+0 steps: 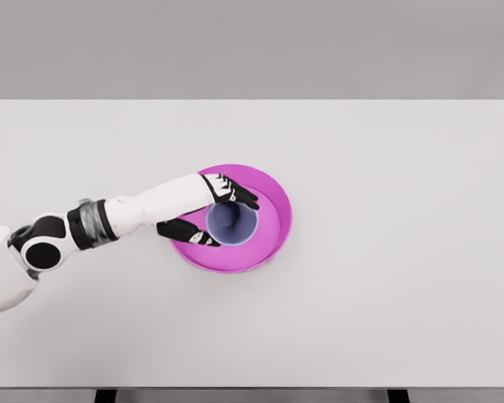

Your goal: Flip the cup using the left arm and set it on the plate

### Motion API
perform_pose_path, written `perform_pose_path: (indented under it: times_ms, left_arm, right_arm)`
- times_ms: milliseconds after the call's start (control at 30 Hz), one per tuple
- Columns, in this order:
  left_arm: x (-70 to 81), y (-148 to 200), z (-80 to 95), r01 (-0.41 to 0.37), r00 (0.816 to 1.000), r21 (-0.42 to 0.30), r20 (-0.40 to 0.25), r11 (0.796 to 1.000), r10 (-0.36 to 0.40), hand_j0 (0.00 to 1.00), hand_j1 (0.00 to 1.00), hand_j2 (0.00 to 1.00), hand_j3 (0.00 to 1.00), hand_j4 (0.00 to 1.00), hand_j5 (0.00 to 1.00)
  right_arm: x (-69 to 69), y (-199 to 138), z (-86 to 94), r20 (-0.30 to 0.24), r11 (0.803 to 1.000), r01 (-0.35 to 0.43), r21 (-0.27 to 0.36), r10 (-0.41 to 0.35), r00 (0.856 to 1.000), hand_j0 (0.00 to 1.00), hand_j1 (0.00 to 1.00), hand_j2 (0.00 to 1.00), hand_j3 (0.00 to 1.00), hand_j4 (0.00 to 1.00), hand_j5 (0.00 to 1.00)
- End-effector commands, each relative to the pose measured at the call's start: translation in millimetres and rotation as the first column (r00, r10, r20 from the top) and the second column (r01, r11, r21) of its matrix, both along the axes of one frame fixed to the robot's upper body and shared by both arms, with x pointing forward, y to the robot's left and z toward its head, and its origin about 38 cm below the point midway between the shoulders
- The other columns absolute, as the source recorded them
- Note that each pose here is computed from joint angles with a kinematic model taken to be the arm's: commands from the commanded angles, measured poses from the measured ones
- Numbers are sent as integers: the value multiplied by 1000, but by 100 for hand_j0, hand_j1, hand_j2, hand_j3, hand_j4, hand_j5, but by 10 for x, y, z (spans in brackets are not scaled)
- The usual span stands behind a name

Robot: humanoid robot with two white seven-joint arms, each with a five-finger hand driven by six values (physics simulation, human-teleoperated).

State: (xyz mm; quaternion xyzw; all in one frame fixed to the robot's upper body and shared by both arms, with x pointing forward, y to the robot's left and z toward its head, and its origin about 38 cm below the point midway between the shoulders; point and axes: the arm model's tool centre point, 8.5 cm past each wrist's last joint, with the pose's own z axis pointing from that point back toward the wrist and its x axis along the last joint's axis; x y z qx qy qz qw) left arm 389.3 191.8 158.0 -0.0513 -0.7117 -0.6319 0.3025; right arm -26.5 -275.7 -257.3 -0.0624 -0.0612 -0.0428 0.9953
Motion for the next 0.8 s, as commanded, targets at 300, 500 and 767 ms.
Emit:
perform_pose_path:
  times_ms: [300, 500, 767]
  left_arm:
    - [-2, -44, -82, 17, 999, 15, -33, 1000, -16, 78, 78, 78, 78, 78, 78]
    - [1, -43, -83, 17, 999, 16, -33, 1000, -16, 79, 79, 79, 79, 79, 79]
    - [22, -92, -81, 41, 999, 43, -32, 998, -39, 79, 79, 79, 79, 79, 79]
  right_arm:
    - [0, 0, 0, 0, 1000, 1, 0, -1, 1000, 100, 100, 100, 100, 100, 100]
    - [0, 0, 0, 0, 1000, 1, 0, -1, 1000, 100, 100, 100, 100, 100, 100]
    - [0, 0, 0, 0, 1000, 1, 0, -1, 1000, 100, 100, 100, 100, 100, 100]
